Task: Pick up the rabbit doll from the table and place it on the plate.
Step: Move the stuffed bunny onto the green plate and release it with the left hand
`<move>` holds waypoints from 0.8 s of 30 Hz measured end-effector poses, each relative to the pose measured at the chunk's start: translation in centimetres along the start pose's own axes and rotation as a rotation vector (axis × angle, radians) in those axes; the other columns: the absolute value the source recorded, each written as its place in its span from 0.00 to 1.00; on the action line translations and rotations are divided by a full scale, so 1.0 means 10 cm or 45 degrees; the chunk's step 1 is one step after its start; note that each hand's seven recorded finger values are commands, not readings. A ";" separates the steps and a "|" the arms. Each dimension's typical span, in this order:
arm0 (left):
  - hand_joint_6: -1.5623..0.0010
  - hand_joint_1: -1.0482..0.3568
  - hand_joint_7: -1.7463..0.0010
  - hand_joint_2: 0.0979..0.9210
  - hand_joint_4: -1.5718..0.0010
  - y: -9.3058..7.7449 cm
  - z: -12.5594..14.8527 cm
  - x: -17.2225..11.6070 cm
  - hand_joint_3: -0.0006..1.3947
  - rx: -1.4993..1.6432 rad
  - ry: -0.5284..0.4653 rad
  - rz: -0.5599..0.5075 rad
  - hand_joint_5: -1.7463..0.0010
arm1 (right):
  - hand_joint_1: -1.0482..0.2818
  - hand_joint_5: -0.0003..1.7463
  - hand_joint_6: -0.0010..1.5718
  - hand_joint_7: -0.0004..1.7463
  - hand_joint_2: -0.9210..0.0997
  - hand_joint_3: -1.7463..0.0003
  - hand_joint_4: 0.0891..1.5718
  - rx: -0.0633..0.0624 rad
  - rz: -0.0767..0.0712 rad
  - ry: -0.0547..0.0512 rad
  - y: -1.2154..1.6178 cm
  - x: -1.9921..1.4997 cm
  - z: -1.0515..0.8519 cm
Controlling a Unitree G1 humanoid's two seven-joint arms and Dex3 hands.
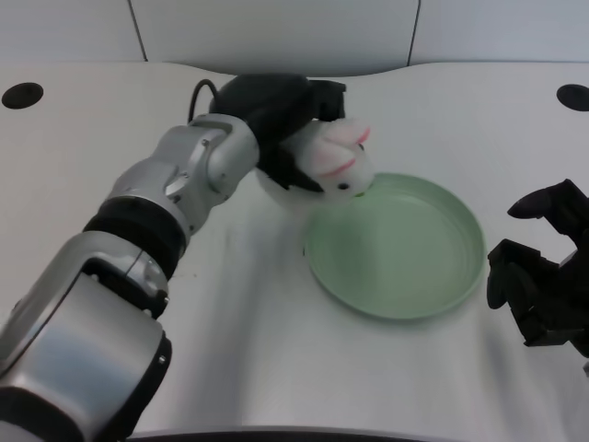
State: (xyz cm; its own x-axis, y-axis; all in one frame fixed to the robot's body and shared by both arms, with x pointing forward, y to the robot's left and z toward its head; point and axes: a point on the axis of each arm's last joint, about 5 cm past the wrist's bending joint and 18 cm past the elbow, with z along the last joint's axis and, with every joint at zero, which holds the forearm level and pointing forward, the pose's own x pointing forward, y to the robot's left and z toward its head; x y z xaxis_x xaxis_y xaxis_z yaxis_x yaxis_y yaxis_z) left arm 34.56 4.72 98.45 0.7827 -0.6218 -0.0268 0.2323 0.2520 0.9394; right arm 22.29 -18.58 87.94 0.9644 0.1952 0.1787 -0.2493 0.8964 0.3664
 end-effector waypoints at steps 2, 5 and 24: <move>0.50 0.59 0.00 0.34 0.36 -0.02 0.09 0.04 0.87 -0.001 -0.036 0.012 0.00 | 0.81 0.91 0.53 0.90 0.93 0.00 0.71 -0.001 0.004 -0.002 0.025 0.002 -0.004; 0.45 0.57 0.00 0.34 0.34 -0.09 0.17 0.07 0.87 -0.019 -0.061 -0.010 0.00 | 0.79 0.91 0.53 0.89 0.97 0.00 0.71 0.011 0.006 -0.012 0.042 0.000 -0.015; 0.78 0.25 0.35 0.84 0.73 -0.32 0.46 0.15 0.09 -0.086 -0.149 -0.165 0.20 | 0.77 0.88 0.56 0.87 0.98 0.00 0.73 0.024 0.021 -0.009 0.069 -0.028 -0.047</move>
State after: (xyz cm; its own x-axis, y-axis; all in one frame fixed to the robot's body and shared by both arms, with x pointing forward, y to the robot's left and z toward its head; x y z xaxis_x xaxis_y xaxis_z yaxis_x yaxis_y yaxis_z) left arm 32.31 -0.48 96.95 0.6718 -0.7336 -0.1026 0.3684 0.2106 0.9055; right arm 21.89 -17.83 87.71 0.9596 0.2069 0.1908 -0.2666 0.8856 0.3804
